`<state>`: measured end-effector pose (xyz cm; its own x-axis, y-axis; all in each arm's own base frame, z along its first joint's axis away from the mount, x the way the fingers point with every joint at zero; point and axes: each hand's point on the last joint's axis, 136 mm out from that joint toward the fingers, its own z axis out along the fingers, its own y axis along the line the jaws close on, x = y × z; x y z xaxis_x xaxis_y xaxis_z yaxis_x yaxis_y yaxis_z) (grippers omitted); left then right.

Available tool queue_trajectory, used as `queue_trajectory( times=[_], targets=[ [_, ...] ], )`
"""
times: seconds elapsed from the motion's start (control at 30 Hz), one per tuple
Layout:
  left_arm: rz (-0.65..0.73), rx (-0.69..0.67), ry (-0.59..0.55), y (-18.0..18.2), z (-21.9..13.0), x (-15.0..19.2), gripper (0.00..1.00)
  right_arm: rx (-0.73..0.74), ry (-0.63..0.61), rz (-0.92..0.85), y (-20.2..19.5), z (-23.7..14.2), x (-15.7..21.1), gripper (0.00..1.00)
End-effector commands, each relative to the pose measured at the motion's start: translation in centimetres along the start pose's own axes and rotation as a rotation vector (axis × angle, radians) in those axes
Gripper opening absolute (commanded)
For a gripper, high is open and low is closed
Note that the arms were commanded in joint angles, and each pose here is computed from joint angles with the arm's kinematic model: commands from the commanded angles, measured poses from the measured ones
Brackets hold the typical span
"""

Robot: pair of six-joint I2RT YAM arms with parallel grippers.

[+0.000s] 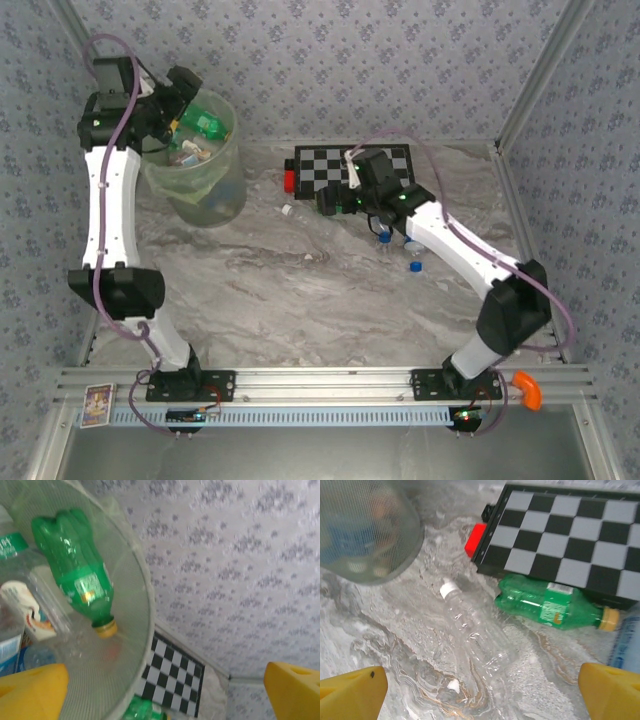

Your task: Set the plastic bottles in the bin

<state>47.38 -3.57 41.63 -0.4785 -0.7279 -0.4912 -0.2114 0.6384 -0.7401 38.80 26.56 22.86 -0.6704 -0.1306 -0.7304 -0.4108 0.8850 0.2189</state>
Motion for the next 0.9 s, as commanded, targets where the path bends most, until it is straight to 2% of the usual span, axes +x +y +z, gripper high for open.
queue_trajectory(
  times=[0.0, 0.4, 0.63, 0.87],
  targets=[
    [0.087, 0.006, 0.006, 0.3, -1.9, 1.3, 1.00, -0.076, 0.079, -0.055, 1.4, 2.5, 0.8, 0.96],
    [0.133, -0.007, -0.052, 2.6, -8.0, 3.3, 1.00, -0.102, 0.297, -0.177, 1.5, 11.5, 5.8, 0.84],
    [0.153, -0.023, -0.105, 3.1, -11.2, 3.2, 1.00, -0.086, 0.370, -0.230, 0.9, 14.4, 7.9, 0.81],
    [0.146, -0.026, -0.103, 3.2, -11.8, 3.4, 1.00, -0.085, 0.428, -0.260, 1.2, 16.0, 10.5, 0.77]
  ],
)
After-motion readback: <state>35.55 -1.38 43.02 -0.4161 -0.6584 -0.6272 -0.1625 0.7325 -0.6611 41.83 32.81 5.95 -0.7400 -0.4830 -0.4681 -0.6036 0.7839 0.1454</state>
